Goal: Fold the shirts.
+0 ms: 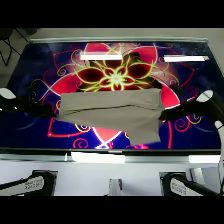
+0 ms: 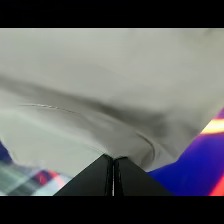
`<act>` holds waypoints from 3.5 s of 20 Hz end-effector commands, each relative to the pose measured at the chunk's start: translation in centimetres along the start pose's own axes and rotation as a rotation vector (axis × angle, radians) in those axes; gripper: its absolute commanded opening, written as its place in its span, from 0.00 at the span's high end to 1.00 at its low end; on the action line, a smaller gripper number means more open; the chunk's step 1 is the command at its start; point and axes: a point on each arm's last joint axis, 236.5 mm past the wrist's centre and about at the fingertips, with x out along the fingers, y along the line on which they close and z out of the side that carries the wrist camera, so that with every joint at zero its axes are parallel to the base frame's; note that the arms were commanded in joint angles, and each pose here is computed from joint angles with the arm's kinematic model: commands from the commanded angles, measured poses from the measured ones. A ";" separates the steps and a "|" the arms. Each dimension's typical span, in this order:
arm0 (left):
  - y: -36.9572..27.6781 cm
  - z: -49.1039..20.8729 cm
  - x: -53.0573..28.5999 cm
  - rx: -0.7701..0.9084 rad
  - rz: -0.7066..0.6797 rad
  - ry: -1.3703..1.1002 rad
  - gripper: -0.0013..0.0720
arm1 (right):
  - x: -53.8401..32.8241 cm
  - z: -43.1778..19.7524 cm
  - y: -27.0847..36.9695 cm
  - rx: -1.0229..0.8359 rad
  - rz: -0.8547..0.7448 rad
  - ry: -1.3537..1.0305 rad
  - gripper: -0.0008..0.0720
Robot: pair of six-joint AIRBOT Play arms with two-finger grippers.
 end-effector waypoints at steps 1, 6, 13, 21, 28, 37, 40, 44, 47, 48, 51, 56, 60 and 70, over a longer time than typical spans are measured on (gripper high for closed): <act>-0.7 8.8 -5.1 -0.056 0.039 -0.298 0.95 | -4.6 9.2 -2.3 -0.005 -0.122 -0.262 0.95; 0.2 11.7 -1.8 -0.135 0.001 -0.231 0.95 | -1.0 13.6 -5.0 0.087 -0.061 -0.299 0.95; 1.9 11.8 5.4 -0.200 -0.017 -0.114 0.94 | 5.7 15.4 -7.5 0.199 -0.024 -0.332 0.95; 1.0 14.3 -0.6 -0.179 -0.041 -0.192 0.07 | 2.4 10.1 -11.5 0.017 -0.141 -0.060 0.02; -3.6 15.5 -7.7 -0.074 -0.047 -0.343 0.07 | 6.9 8.3 -8.5 0.011 0.034 0.038 0.02; -9.6 13.7 -10.0 0.034 -0.098 -0.356 0.07 | 12.1 7.4 -5.6 0.132 0.126 0.114 0.03; -12.0 13.1 -8.8 0.083 -0.115 -0.327 0.07 | 12.6 7.5 -4.9 0.141 0.121 0.127 0.70; -15.9 11.7 -5.0 0.181 -0.142 -0.245 0.78 | 9.1 8.8 -3.0 0.051 0.140 0.101 0.95; -20.8 10.3 1.1 0.257 -0.183 -0.168 0.94 | 3.5 11.1 -0.2 -0.037 0.141 0.004 0.96; -23.1 9.4 3.6 0.274 -0.216 -0.138 0.94 | 1.3 11.6 1.3 -0.072 0.151 -0.031 0.95; -30.8 5.5 10.6 0.260 -0.375 -0.040 0.94 | -4.6 11.2 5.1 -0.156 0.162 -0.076 0.95; -39.8 -1.9 19.7 0.147 -0.535 0.078 0.94 | -12.3 7.5 10.5 -0.255 0.157 -0.078 0.95; -43.9 -6.0 23.7 0.029 -0.606 0.113 0.94 | -15.6 6.0 12.7 -0.252 0.135 -0.112 0.95; -31.3 7.8 8.1 0.388 -0.198 -0.247 0.94 | -5.0 11.4 16.0 -0.274 0.225 -0.082 0.95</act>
